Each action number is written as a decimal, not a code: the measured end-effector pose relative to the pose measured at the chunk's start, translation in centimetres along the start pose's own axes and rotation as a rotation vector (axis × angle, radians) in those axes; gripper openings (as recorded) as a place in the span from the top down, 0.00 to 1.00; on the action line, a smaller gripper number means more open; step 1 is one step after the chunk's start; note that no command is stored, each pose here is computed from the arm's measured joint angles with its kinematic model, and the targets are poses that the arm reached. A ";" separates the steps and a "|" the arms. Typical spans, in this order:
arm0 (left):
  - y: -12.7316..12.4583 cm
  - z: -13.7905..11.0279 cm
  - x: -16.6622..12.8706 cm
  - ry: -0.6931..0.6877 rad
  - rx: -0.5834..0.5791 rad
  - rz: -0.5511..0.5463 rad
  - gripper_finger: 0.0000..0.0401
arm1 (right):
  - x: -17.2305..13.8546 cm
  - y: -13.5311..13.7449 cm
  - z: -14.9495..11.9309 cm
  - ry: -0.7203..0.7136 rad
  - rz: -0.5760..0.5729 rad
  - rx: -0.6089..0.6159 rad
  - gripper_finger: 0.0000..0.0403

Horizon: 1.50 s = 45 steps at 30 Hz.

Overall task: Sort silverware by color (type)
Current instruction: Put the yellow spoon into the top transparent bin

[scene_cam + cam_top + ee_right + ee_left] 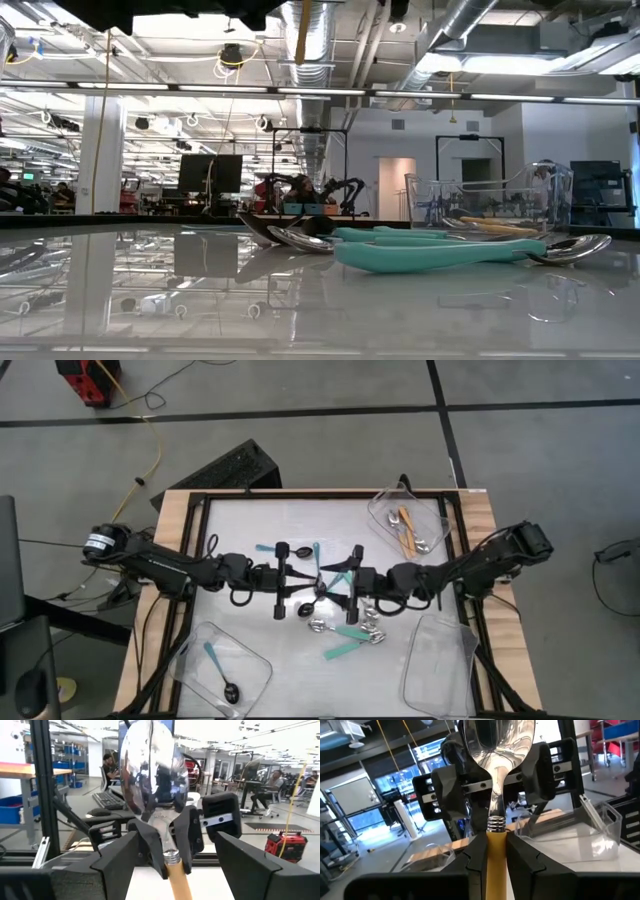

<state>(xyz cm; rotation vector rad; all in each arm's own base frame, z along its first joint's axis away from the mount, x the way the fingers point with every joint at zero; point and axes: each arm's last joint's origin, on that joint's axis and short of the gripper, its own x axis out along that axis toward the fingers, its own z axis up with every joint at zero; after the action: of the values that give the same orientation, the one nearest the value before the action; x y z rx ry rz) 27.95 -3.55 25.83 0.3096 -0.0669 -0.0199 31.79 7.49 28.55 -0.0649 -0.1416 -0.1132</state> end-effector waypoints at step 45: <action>0.5 -0.5 1.4 0.002 -0.007 0.029 0.90 | 0.3 -0.9 -0.1 -0.002 -0.024 0.049 0.27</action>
<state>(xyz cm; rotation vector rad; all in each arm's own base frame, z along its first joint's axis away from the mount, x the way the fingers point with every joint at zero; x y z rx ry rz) 29.44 -2.96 25.56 0.3014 -0.0695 0.0089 32.00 6.56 28.57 -0.0146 -0.1468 -0.1332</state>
